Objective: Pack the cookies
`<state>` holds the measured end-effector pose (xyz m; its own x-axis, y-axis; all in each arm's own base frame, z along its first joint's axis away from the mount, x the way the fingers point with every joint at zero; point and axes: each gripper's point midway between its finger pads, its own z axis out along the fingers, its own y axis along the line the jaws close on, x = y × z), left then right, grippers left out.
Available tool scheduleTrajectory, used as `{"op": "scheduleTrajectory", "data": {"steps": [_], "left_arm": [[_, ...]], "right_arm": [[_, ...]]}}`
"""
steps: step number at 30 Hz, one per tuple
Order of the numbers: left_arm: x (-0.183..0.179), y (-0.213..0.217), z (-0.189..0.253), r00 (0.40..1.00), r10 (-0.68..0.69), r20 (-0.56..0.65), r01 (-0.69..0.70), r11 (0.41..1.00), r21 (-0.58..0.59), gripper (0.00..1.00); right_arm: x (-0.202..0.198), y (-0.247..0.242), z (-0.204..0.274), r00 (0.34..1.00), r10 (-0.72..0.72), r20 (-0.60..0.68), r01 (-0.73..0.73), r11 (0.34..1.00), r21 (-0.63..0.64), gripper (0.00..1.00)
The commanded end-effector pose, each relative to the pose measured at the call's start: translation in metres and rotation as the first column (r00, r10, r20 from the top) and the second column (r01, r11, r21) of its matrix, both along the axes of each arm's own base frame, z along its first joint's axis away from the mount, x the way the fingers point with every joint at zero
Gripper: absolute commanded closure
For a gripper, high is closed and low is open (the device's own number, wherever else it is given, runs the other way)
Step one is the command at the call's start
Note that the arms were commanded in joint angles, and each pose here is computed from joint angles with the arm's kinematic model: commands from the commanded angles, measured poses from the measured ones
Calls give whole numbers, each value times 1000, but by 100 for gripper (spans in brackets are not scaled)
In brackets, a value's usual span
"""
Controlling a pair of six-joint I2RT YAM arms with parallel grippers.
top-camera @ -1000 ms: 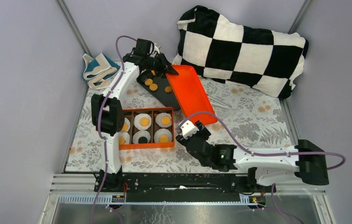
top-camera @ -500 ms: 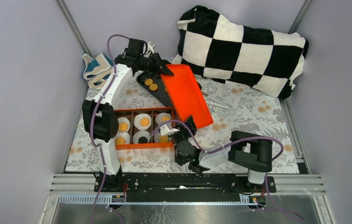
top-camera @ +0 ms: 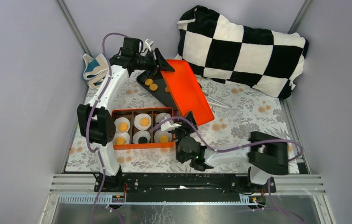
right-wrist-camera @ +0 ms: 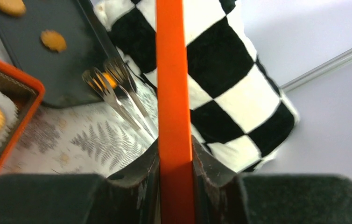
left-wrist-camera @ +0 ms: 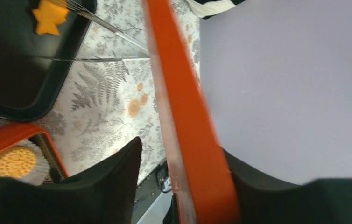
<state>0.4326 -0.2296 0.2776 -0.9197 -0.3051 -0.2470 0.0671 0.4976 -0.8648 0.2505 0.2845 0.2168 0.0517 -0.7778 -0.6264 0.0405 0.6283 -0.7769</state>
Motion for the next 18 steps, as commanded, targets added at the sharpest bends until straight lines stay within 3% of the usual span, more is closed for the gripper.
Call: {"op": "scheduleTrajectory", "data": {"steps": [1, 4, 9, 15, 17, 18], "left_arm": [[-14, 4, 30, 998, -44, 44, 46, 998, -42, 33], [-13, 20, 74, 988, -42, 146, 56, 994, -93, 16], [-24, 51, 168, 917, 63, 395, 29, 974, -225, 14], [-73, 60, 241, 787, 84, 612, 91, 964, -250, 12], [-89, 62, 255, 749, 99, 655, 76, 969, -233, 26], [-91, 66, 257, 726, 120, 677, 33, 977, -209, 40]], "right_arm": [[0, -8, 61, 998, 46, -32, -27, 891, 454, 100], [4, -14, 59, 972, 165, -165, -32, 794, 607, 100], [4, -19, 69, 922, 302, -243, -68, 743, 666, 100], [2, -9, 78, 848, 426, -316, -74, 685, 725, 100], [1, -5, 84, 813, 481, -327, -73, 642, 763, 100], [-1, -2, 91, 793, 518, -320, -78, 609, 790, 100]]}}
